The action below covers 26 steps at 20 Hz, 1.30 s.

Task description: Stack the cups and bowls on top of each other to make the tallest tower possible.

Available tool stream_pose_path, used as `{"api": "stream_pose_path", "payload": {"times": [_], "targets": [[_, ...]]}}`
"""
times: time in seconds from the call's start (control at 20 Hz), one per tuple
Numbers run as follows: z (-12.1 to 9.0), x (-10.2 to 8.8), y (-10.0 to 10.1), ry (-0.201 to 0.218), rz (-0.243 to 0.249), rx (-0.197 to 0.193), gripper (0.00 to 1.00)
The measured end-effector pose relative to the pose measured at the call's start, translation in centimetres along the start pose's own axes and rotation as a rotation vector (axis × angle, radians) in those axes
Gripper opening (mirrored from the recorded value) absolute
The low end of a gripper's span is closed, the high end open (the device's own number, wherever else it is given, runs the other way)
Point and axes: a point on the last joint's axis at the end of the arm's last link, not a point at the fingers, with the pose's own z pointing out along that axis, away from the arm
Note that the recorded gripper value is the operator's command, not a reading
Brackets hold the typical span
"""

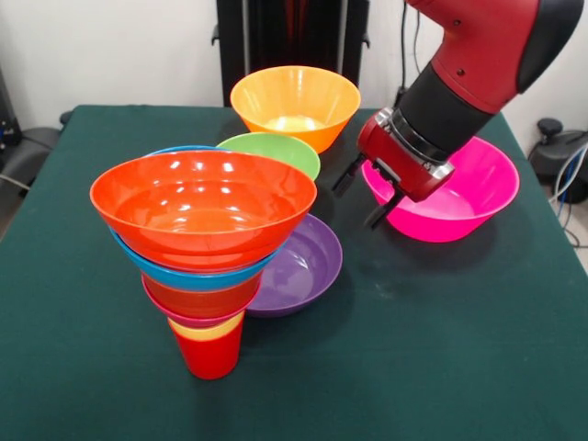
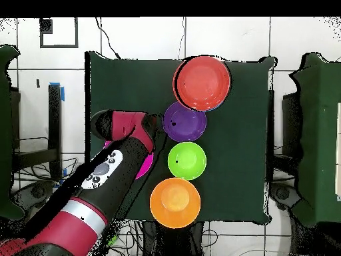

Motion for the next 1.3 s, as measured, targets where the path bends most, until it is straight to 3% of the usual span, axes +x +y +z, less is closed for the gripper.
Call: {"api": "stream_pose_path", "payload": {"times": [1.3], "targets": [[2.0, 2.6, 1.1, -0.012, -0.004, 0.048, 1.0]]}}
